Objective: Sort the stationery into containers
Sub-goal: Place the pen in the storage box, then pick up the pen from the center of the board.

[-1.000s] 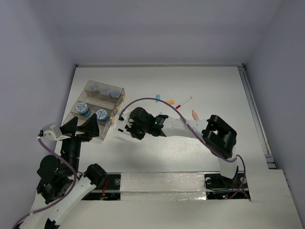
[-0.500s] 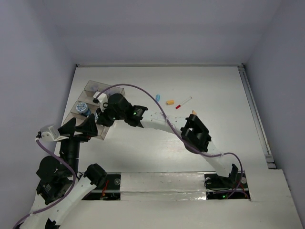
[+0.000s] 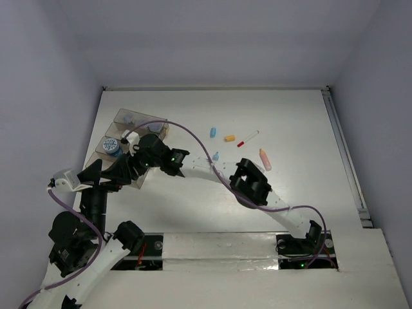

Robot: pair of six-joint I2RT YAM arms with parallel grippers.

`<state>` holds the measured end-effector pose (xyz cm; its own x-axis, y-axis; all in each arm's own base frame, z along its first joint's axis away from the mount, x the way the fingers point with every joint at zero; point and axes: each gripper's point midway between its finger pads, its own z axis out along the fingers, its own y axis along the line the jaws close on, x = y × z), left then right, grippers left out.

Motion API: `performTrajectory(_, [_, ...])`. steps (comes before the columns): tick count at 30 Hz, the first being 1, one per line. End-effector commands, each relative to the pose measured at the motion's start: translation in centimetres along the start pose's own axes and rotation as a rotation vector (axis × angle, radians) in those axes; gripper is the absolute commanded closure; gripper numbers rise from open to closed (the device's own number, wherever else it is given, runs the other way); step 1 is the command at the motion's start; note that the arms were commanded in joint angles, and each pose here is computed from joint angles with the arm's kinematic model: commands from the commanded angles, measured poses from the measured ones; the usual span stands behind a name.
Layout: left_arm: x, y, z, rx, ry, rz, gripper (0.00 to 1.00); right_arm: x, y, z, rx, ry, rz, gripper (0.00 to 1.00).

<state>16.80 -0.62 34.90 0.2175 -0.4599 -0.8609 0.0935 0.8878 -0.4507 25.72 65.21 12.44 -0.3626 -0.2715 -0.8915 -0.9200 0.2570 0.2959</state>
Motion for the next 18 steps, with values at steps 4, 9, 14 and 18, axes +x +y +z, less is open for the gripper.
performTrajectory(4, [-0.9,-0.4,0.1,0.013,-0.033,-0.018,0.01,-8.2,2.3,-2.5,0.001,-0.213,-0.042,0.32])
performTrajectory(9, [-0.8,-0.4,0.2,0.011,-0.029,-0.015,0.01,-8.5,1.0,-5.6,0.118,-0.250,-0.018,0.34])
performTrajectory(14, [-0.9,-0.5,0.0,0.022,-0.031,-0.019,0.01,-8.7,-8.3,-15.5,0.476,-0.327,0.155,0.37])
performTrajectory(18, [-1.0,-0.7,-0.1,0.034,-0.033,-0.024,0.01,-2.3,-17.4,-24.5,0.772,-0.275,0.384,0.33])
